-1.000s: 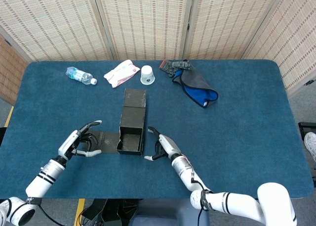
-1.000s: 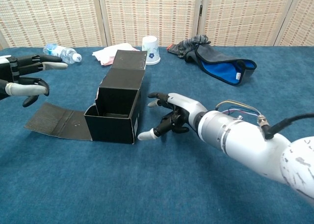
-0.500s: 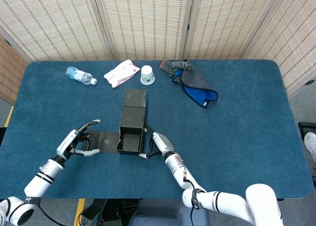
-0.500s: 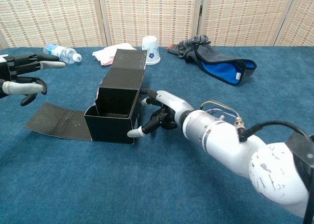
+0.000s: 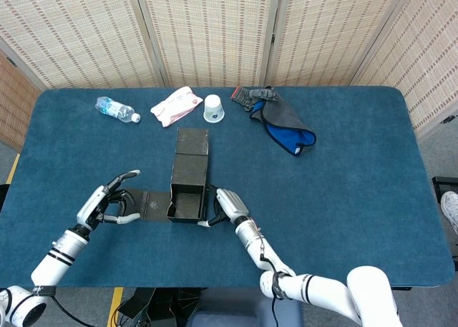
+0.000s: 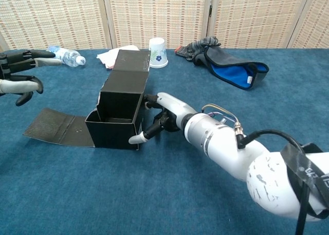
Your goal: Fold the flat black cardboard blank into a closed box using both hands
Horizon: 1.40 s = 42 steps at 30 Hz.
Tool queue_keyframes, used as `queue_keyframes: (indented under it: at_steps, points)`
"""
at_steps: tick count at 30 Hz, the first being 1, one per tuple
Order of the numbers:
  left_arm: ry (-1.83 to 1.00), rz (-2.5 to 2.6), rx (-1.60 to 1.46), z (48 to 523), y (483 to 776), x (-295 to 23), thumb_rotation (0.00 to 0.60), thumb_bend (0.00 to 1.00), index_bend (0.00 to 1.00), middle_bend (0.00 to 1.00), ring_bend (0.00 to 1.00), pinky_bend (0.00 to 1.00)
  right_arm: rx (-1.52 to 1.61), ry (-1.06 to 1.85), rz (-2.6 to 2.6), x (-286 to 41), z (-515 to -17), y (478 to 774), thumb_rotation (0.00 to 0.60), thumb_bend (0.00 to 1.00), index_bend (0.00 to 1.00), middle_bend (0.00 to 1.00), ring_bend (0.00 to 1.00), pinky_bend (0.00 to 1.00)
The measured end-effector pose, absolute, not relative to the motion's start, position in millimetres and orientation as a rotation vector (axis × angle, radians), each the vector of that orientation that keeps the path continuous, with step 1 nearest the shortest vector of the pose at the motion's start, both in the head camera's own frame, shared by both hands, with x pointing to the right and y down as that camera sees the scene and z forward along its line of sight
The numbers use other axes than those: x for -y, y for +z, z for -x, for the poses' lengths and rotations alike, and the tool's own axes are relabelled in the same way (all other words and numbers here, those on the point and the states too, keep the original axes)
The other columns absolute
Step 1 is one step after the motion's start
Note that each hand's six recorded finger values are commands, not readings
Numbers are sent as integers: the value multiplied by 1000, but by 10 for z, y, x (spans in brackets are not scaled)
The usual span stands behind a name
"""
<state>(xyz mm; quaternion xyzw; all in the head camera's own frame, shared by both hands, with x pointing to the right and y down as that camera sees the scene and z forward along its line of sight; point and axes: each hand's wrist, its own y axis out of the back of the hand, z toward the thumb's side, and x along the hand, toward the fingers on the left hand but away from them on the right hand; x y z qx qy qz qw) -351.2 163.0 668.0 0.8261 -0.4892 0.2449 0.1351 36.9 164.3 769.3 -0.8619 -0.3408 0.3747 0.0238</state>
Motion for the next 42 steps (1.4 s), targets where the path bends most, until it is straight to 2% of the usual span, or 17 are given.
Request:
queue_keyframes:
  at_steps: [7,17,22,26,32,42]
  points:
    - [708,-2387,1491,3621,6600,-1588,600,91,161,126,495,695,1143,1089,2705,-1492,-525,7535,600,293,365,384,717,1000]
    - [814,-2386,1724,3899,6520,-1502,600,91,121,119,494,694,1367,999,2880,-1361,-1086,7218,600,301,393,389,717,1000]
    - [912,-2379,1881,4075,6493,-1473,600,91,14,14,493,694,1480,963,2990,-1378,-1287,7120,600,316,393,390,719,1000]
    - [1022,-2396,1928,4125,6540,-1502,600,91,0,0,491,694,1574,935,3103,-1409,-1401,7080,600,316,393,393,722,1000]
    - [1083,-2432,1919,3952,6654,-1565,600,91,0,0,490,694,1608,914,3276,-1518,-1401,7079,600,317,396,402,725,1000]
    - [898,-2505,1878,3421,6688,-1485,600,91,0,0,489,694,1492,906,3390,-1677,-1224,7184,600,322,398,402,728,1000]
